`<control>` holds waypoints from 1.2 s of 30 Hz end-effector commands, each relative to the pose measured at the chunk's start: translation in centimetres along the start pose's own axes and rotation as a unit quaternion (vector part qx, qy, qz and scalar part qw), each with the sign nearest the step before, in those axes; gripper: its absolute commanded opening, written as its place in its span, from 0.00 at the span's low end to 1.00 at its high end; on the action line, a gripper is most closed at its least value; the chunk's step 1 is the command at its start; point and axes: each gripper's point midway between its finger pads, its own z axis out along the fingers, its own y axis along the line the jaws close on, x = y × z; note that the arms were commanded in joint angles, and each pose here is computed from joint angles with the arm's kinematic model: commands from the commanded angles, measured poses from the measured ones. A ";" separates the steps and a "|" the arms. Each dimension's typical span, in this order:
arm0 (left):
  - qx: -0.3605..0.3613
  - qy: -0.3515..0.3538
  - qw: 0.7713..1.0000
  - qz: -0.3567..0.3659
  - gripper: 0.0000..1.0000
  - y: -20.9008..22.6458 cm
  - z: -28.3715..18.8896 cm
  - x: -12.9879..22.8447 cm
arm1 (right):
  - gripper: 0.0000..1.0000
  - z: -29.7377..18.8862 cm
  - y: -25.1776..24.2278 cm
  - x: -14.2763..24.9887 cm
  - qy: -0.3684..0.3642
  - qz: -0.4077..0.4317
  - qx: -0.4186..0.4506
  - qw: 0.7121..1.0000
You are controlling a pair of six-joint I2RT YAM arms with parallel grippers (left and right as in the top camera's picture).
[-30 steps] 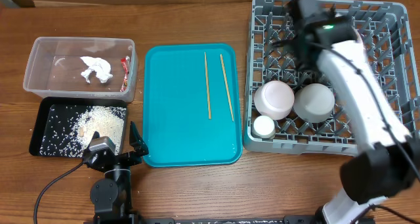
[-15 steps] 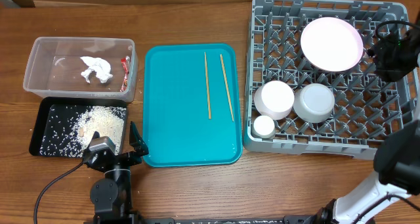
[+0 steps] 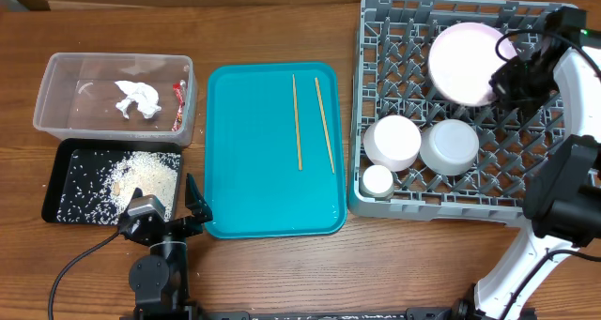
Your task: Sort waste into correct bins and load items into the dishwasher
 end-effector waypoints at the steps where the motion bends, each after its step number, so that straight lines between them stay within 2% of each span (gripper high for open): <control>1: -0.003 -0.005 1.000 0.005 1.00 0.2 0.0 -0.1 | 0.04 -1.2 -2.6 -0.9 -0.042 0.019 0.074 0.996; 5: -0.003 -0.005 1.000 0.005 1.00 0.2 0.0 -0.1 | 0.04 -4.9 -3.2 -1.7 -0.102 0.016 0.091 0.990; 11: -0.003 -0.005 1.000 0.005 1.00 0.2 0.0 -0.1 | 0.04 -14.2 -1.3 -0.8 -0.257 -0.024 0.111 0.960; 13: -0.003 -0.005 1.000 0.005 1.00 0.2 0.0 -0.1 | 0.04 -17.8 -0.1 0.5 -0.327 -0.050 0.137 0.934; 15: -0.003 -0.005 1.000 0.005 1.00 0.2 0.0 -0.1 | 0.04 -21.3 2.4 3.0 -0.419 -0.096 0.190 0.883; 16: -0.003 -0.005 1.000 0.005 1.00 0.2 0.0 -0.1 | 0.04 -21.8 3.2 3.7 -0.440 -0.111 0.208 0.867; 20: -0.003 -0.005 1.000 0.005 1.00 0.2 0.0 -0.1 | 0.04 -21.2 5.6 5.4 -0.487 -0.157 0.271 0.815; 22: -0.003 -0.005 1.000 0.005 1.00 0.2 0.0 -0.1 | 0.04 -19.7 6.4 5.5 -0.487 -0.175 0.295 0.803; 26: -0.003 -0.005 1.000 0.005 1.00 0.2 0.0 -0.1 | 0.04 -15.6 7.1 4.9 -0.461 -0.207 0.339 0.793; 31: -0.003 -0.005 1.000 0.005 1.00 0.2 0.0 -0.1 | 0.04 -12.9 7.2 4.6 -0.441 -0.224 0.362 0.790; 36: -0.003 -0.005 1.000 0.005 0.99 0.2 0.0 -0.1 | 0.04 -9.9 7.4 5.2 -0.399 -0.245 0.359 0.807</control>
